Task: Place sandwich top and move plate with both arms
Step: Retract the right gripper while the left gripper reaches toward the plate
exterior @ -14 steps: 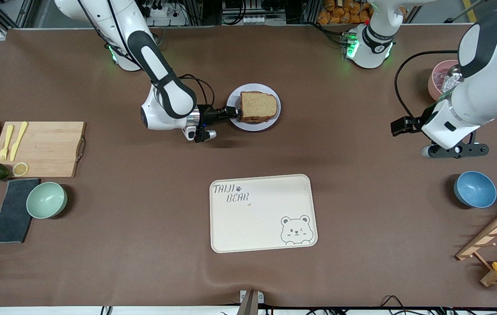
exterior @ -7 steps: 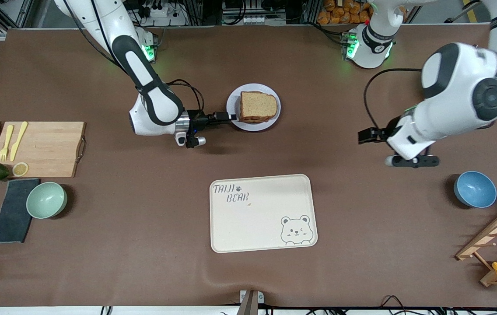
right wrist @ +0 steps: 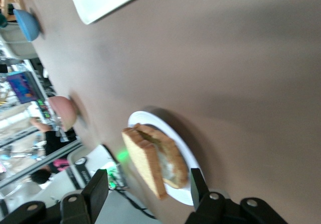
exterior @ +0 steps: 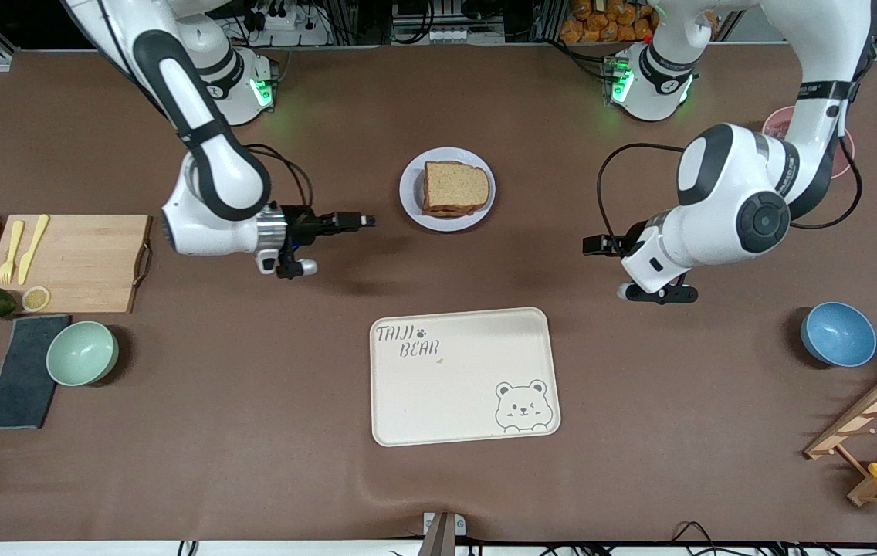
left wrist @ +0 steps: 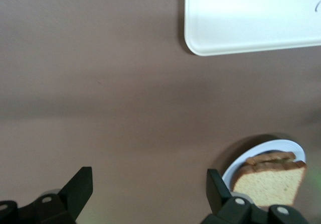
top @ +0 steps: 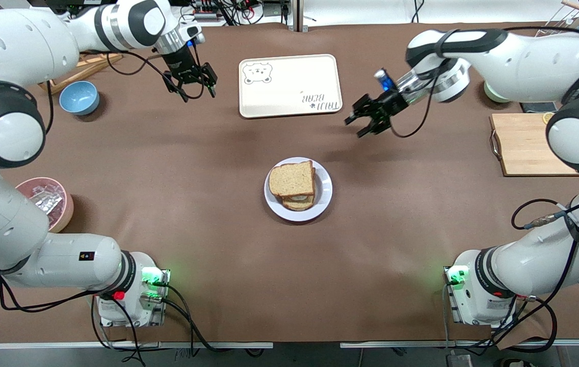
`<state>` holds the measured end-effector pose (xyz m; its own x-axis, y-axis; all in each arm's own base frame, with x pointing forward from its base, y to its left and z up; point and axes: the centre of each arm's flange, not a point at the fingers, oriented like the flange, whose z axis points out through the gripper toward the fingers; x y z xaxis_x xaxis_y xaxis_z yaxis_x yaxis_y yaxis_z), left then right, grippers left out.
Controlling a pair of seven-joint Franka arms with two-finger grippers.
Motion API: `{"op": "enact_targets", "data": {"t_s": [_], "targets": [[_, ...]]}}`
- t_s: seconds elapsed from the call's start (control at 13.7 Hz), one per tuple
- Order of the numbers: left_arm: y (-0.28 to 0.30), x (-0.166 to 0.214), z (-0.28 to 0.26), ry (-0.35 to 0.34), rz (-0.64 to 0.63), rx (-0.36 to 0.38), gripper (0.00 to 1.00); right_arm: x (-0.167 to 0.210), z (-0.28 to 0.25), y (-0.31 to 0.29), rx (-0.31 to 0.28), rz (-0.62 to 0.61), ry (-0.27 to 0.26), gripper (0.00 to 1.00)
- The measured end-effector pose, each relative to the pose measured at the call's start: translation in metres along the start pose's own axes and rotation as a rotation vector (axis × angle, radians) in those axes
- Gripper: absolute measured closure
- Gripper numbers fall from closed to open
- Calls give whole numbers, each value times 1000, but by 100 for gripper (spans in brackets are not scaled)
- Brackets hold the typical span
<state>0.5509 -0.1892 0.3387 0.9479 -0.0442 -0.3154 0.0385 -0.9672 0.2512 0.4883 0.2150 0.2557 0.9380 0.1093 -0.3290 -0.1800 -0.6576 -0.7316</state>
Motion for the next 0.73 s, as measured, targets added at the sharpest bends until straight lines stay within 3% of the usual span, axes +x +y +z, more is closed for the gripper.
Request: {"op": "enact_targets", "data": {"t_s": [0.15, 0.37, 0.58, 0.73], "targets": [[-8, 1, 20, -47, -19, -38, 0, 8, -42, 7, -41, -34, -20, 2], [-9, -4, 49, -111, -47, -73, 0, 20, -131, 18, -154, -70, -56, 0], [-3, -4, 88, -187, -78, -103, 0, 24, -217, 25, -276, -80, -24, 0], [3, -3, 109, -203, -100, -119, 0, 22, -261, 21, -348, -91, -7, 0]]}}
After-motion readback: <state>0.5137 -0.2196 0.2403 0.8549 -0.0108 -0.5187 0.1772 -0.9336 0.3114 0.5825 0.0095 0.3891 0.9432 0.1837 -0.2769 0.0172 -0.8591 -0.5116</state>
